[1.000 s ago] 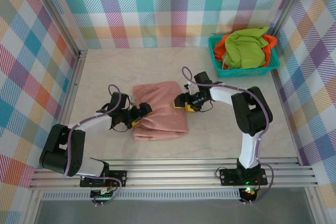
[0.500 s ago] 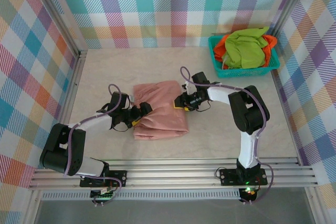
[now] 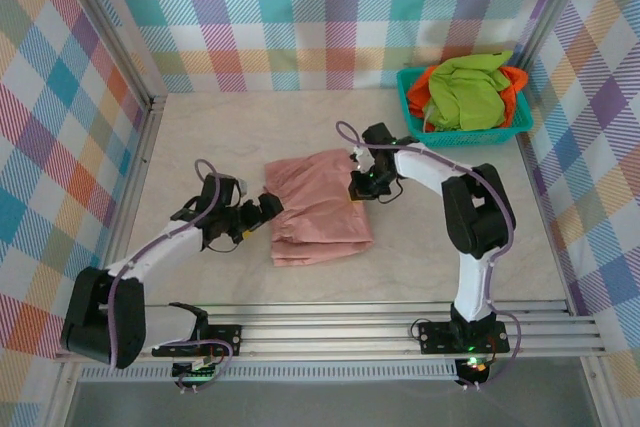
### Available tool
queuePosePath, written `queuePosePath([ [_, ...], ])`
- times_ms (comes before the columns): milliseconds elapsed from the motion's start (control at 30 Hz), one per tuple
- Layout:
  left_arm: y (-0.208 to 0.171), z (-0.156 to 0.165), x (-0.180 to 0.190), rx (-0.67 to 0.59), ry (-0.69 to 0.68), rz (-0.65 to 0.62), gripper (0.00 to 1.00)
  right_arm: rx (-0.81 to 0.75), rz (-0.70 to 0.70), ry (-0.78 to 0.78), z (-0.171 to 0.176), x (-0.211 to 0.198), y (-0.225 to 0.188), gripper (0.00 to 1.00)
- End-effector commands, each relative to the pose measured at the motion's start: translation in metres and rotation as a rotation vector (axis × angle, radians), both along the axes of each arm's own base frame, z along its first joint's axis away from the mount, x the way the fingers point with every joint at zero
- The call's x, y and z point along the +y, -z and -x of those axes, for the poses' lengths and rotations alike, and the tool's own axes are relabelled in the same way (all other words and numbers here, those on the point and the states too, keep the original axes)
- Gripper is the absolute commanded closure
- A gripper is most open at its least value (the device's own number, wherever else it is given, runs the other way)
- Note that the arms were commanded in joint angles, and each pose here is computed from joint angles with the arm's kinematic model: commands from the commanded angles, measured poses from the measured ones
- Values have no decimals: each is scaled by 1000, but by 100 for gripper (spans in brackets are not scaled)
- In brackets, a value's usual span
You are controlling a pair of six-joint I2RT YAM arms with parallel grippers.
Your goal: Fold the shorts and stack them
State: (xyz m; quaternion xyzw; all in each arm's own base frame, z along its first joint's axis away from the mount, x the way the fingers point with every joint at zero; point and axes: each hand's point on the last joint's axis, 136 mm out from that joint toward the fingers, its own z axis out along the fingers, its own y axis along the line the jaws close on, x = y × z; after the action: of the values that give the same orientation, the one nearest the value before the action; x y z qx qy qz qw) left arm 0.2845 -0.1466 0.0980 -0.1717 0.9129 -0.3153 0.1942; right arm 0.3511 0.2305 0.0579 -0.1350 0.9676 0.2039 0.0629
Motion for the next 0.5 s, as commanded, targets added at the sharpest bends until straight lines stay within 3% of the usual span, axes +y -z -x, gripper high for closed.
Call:
queuePosePath([
  [0,-23,0,5,-32,2,-29,0,-52,315,-33,5,-75,-25,100],
  [200,-37,-1,3,-65,3,-2,0,-94,582,-8,-4,-155,-45,100],
  [467,-50,-6,0,-114,17,26,0,-104,763,36,-9,-231,-68,100],
])
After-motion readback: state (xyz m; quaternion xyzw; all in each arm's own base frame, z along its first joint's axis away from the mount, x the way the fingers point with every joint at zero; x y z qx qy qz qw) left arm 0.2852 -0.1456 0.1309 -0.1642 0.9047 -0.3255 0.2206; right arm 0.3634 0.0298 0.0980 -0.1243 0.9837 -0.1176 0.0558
